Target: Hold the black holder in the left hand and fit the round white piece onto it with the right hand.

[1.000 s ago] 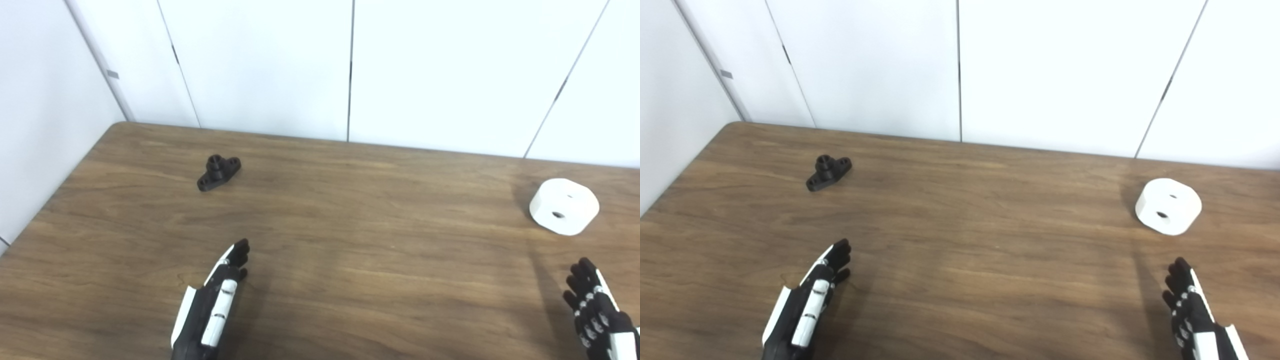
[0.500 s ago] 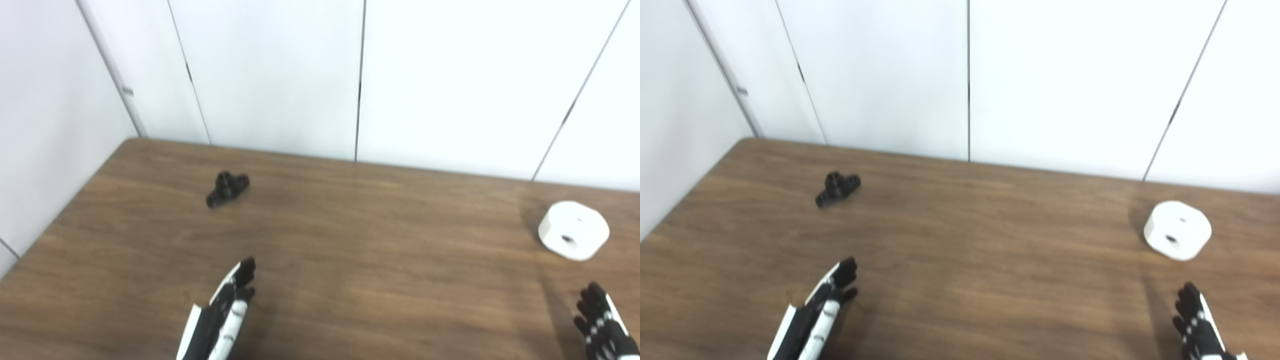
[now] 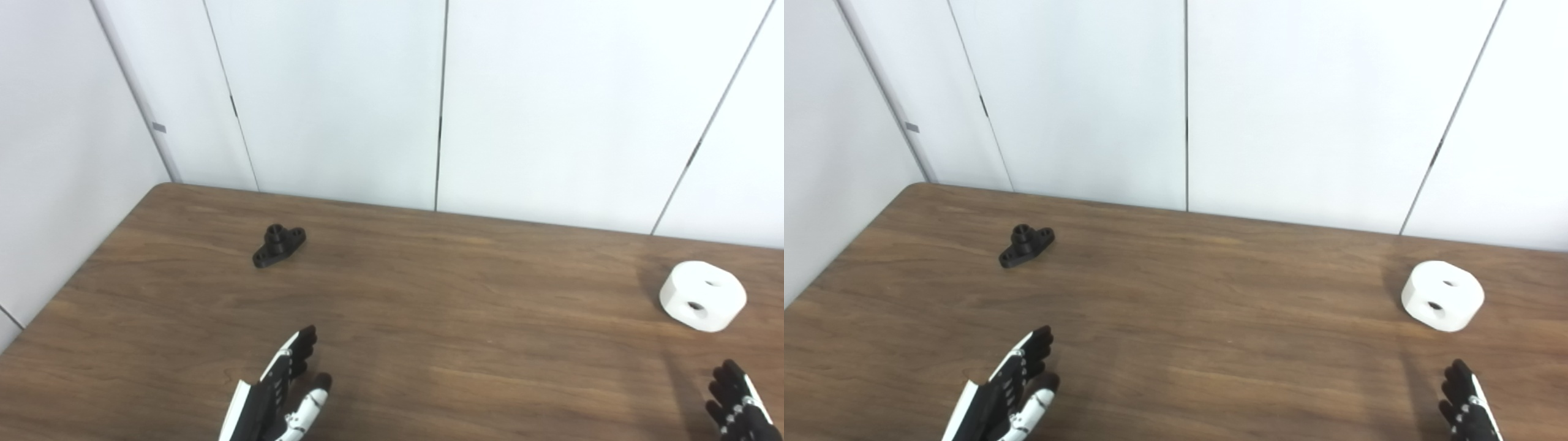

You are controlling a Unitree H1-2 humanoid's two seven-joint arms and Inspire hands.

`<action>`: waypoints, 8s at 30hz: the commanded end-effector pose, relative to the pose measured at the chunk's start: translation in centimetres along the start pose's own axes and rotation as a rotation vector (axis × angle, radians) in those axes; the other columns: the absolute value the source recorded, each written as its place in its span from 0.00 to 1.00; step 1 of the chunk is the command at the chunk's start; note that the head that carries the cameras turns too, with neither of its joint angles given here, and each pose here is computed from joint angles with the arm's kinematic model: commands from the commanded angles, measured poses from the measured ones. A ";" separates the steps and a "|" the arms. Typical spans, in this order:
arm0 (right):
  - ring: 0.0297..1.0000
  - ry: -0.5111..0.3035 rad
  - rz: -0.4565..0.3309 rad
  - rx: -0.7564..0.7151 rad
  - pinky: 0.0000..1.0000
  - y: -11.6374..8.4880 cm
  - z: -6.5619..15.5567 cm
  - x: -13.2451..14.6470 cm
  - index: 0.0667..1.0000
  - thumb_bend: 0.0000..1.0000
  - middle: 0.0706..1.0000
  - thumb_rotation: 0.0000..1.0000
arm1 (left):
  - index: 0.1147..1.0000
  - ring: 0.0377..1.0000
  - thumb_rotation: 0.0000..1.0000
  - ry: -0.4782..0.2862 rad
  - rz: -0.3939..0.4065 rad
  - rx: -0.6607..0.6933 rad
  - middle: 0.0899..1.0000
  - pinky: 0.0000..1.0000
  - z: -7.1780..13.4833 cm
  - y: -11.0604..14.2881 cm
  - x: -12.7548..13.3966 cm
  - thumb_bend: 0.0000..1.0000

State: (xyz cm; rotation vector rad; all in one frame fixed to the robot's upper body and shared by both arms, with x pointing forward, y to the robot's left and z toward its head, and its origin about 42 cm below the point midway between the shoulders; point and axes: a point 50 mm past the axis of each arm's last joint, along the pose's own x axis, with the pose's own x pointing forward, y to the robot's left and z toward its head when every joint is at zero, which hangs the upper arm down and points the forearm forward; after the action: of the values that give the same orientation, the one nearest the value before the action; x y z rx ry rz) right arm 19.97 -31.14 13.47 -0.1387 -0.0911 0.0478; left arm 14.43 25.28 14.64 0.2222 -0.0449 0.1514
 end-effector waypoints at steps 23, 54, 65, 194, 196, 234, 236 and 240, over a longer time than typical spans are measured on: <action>1.00 -0.069 0.005 -0.031 1.00 0.1 1.2 0.7 0.99 0.60 1.00 1.00 | 0.91 0.93 0.20 -0.103 0.180 0.368 0.93 0.92 8.3 5.4 10.1 0.62; 1.00 -0.089 -0.006 -0.034 1.00 0.3 1.4 0.5 0.99 0.60 0.99 1.00 | 0.86 1.00 0.39 0.022 0.275 0.784 1.00 0.96 5.4 9.3 19.4 0.83; 0.98 -0.095 -0.006 -0.033 1.00 0.4 1.3 0.4 0.97 0.54 0.97 1.00 | 0.86 1.00 0.45 0.047 0.251 0.845 0.97 1.00 4.8 9.3 22.6 0.87; 1.00 -0.047 -0.002 -0.024 1.00 0.9 2.8 -1.3 1.00 0.64 0.97 1.00 | 0.42 0.91 0.04 0.161 0.208 0.830 0.81 0.97 0.8 8.4 29.1 0.52; 1.00 -0.049 -0.001 -0.028 1.00 0.9 2.8 -1.2 1.00 0.64 0.97 1.00 | 0.42 0.90 0.04 0.157 0.202 0.833 0.80 0.97 0.7 8.4 29.1 0.52; 0.96 -0.057 -0.009 -0.060 0.97 2.9 4.3 -0.4 0.95 0.70 0.92 1.00 | 0.42 0.91 0.05 -0.189 -0.165 0.851 0.80 0.99 7.3 1.2 18.3 0.52; 0.95 -0.063 -0.010 -0.063 0.95 3.0 4.4 -0.3 0.95 0.70 0.92 1.00 | 0.42 0.91 0.05 -0.210 -0.187 0.847 0.80 0.98 7.5 0.5 17.2 0.52; 0.95 -0.068 -0.012 -0.064 0.95 3.6 4.8 -0.2 0.94 0.71 0.92 1.00 | 0.42 0.92 0.05 -0.243 -0.249 0.852 0.81 0.98 7.4 -0.6 15.5 0.51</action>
State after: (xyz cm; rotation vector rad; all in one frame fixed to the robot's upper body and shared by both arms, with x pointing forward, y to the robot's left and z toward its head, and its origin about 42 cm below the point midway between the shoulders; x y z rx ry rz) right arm 18.84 -27.42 16.18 -0.1996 -0.0902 0.0491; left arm 29.92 25.60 21.20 1.0648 -0.1105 -0.1192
